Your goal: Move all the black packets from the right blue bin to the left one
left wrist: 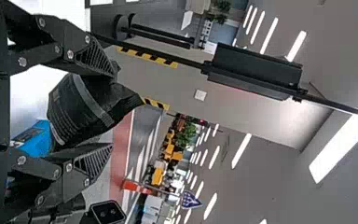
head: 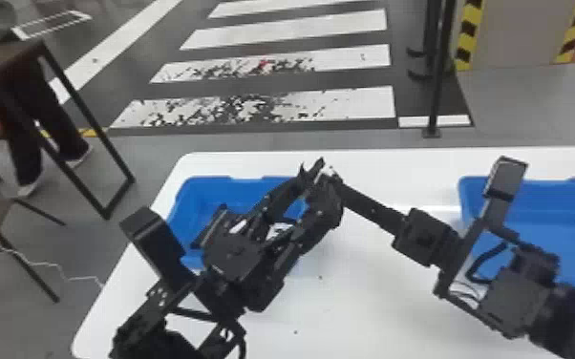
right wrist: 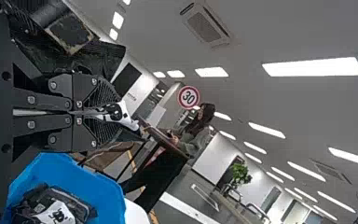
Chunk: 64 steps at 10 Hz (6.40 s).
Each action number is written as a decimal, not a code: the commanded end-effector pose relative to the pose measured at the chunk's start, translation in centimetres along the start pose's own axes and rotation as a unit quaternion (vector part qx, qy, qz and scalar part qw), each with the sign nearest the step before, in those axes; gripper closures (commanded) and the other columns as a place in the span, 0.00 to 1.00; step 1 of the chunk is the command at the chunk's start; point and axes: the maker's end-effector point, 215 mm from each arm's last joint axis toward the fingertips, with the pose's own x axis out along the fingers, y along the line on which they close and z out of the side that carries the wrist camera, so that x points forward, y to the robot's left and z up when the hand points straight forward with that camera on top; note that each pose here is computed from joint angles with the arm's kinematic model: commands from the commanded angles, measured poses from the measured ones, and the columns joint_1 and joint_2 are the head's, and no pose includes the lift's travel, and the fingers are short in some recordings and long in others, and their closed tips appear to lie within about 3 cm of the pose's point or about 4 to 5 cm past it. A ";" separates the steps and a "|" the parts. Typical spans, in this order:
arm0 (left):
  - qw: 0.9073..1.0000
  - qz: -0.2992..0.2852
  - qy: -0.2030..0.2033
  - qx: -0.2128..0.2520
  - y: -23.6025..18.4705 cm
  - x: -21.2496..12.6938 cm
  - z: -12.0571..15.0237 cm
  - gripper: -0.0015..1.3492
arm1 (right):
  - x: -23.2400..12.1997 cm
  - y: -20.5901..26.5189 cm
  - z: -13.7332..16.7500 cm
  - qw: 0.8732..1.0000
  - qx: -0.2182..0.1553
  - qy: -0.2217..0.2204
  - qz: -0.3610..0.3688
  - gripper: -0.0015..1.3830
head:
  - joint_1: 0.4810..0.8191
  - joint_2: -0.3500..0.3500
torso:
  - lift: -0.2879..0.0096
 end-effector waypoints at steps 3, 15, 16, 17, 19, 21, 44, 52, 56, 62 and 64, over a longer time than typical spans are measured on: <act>1.000 0.013 0.009 0.024 0.8 -0.1 -0.2 0.90 | 0.0 0.1 0.8 1.000 -0.002 -0.012 0.002 0.86 | 0.63 0.88 | 0.50; 0.964 0.192 -0.108 0.147 15.1 -3.6 5.8 0.17 | -12.9 -4.8 9.0 0.975 -0.117 -0.143 -0.119 0.13 | 0.60 0.96 | 0.50; 0.965 0.177 -0.126 0.146 12.0 -4.6 7.8 0.19 | -17.8 -5.5 11.2 0.954 -0.184 -0.156 -0.181 0.13 | 0.60 0.90 | 0.50; 0.966 0.164 -0.133 0.148 8.6 -5.5 9.2 0.19 | -21.8 -5.3 11.9 0.933 -0.228 -0.159 -0.230 0.13 | 0.61 0.85 | 0.50; 0.968 0.185 -0.122 0.118 6.7 -6.9 7.5 0.19 | -28.6 -4.1 12.4 0.878 -0.308 -0.148 -0.334 0.13 | 0.63 0.63 | 0.50; 0.956 0.230 -0.079 0.161 10.5 -8.5 4.3 0.19 | -31.0 -3.3 10.9 0.841 -0.349 -0.121 -0.397 0.13 | 0.63 0.51 | 0.50; 0.952 0.238 -0.099 0.165 7.7 -12.8 7.2 0.20 | -30.9 1.7 10.0 0.789 -0.427 -0.112 -0.427 0.12 | 0.63 0.57 | 0.50; 0.953 0.236 -0.100 0.161 7.7 -12.5 7.2 0.20 | -30.8 1.7 10.1 0.788 -0.429 -0.115 -0.427 0.13 | 0.63 0.56 | 0.50; 0.953 0.235 -0.102 0.160 7.7 -12.5 7.3 0.20 | -30.9 1.8 10.1 0.787 -0.431 -0.117 -0.427 0.13 | 0.63 0.56 | 0.50; 0.953 0.236 -0.110 0.156 7.6 -12.8 7.7 0.20 | -31.3 1.9 10.1 0.785 -0.428 -0.119 -0.432 0.13 | 0.63 0.57 | 0.50; 0.954 0.233 -0.109 0.153 7.5 -12.6 7.5 0.20 | -31.5 2.0 10.2 0.784 -0.428 -0.121 -0.434 0.13 | 0.63 0.56 | 0.50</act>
